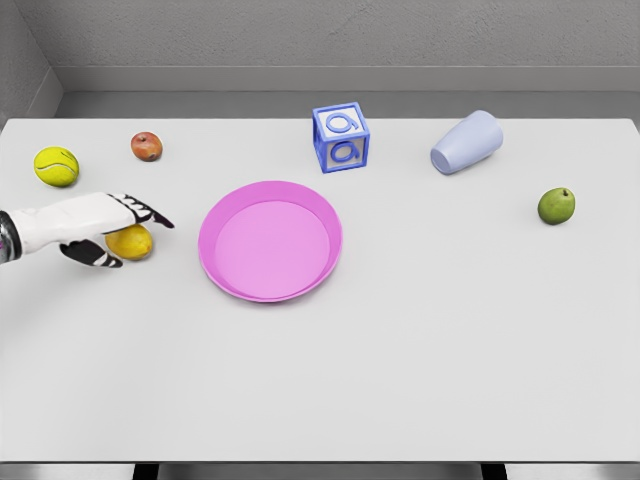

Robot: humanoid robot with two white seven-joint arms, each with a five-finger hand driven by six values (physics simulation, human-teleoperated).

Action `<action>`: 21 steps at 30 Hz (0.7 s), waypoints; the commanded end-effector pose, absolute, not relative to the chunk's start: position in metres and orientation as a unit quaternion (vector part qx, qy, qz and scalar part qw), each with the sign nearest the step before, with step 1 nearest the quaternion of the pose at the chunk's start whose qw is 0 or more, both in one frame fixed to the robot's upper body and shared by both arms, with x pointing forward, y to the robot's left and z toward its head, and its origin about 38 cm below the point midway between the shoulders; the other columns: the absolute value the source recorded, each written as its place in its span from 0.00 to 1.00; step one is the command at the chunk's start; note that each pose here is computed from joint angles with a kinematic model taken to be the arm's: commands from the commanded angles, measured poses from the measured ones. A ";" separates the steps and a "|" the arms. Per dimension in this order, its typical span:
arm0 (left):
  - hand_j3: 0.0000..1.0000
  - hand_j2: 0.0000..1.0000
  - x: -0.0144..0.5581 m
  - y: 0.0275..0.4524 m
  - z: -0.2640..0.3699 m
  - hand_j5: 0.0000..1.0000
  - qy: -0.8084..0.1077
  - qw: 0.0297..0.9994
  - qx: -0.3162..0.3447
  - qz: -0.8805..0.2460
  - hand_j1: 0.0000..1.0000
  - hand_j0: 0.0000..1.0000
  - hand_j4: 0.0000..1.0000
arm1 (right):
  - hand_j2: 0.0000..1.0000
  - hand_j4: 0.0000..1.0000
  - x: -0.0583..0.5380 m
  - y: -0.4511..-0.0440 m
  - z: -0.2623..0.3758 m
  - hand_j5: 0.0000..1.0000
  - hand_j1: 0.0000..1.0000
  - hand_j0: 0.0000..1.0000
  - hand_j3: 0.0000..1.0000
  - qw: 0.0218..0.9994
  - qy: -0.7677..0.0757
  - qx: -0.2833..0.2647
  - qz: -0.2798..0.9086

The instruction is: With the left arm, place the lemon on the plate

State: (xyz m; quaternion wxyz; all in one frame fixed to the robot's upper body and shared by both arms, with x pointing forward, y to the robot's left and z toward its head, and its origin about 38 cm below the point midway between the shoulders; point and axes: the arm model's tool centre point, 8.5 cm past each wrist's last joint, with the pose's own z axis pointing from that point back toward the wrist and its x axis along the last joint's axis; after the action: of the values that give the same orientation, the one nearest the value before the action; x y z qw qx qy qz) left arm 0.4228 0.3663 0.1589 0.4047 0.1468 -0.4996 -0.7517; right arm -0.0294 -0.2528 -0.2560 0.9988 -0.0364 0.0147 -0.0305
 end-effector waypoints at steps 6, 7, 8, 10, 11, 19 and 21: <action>0.83 0.83 0.425 0.371 0.153 0.83 -0.493 0.416 0.146 -0.750 0.83 0.83 0.83 | 1.00 1.00 -0.029 -0.253 -0.256 1.00 1.00 1.00 1.00 0.999 0.015 -0.036 -0.031; 0.84 0.84 0.425 0.371 0.152 0.84 -0.493 0.416 0.146 -0.750 0.84 0.84 0.84 | 1.00 1.00 -0.029 -0.253 -0.256 1.00 1.00 1.00 1.00 0.999 0.015 -0.036 -0.031; 0.84 0.84 0.425 0.371 0.153 0.84 -0.492 0.416 0.146 -0.750 0.84 0.84 0.84 | 1.00 1.00 -0.029 -0.253 -0.256 1.00 1.00 1.00 1.00 0.999 0.015 -0.036 -0.031; 0.84 0.84 0.425 0.375 0.150 0.84 -0.489 0.423 0.147 -0.748 0.84 0.84 0.84 | 1.00 1.00 -0.029 -0.253 -0.256 1.00 1.00 1.00 1.00 0.999 0.015 -0.036 -0.031; 0.84 0.84 0.427 0.378 0.151 0.84 -0.488 0.426 0.149 -0.747 0.84 0.84 0.84 | 1.00 1.00 -0.029 -0.253 -0.256 1.00 1.00 1.00 1.00 0.999 0.015 -0.036 -0.031; 0.72 0.72 0.427 0.378 0.148 0.72 -0.478 0.423 0.153 -0.754 0.72 0.72 0.72 | 1.00 1.00 -0.029 -0.253 -0.256 1.00 1.00 1.00 1.00 0.999 0.015 -0.036 -0.031; 0.69 0.69 0.427 0.378 0.148 0.69 -0.477 0.423 0.153 -0.755 0.69 0.69 0.69 | 1.00 1.00 -0.029 -0.253 -0.256 1.00 1.00 1.00 1.00 0.999 0.015 -0.036 -0.031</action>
State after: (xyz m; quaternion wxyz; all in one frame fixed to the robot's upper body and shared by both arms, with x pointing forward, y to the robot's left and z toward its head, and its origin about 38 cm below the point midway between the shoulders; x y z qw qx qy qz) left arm 0.4269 0.3774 0.1479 0.4222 0.1529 -0.4780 -0.7549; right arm -0.0294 -0.2528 -0.2560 0.9988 -0.0364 0.0147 -0.0305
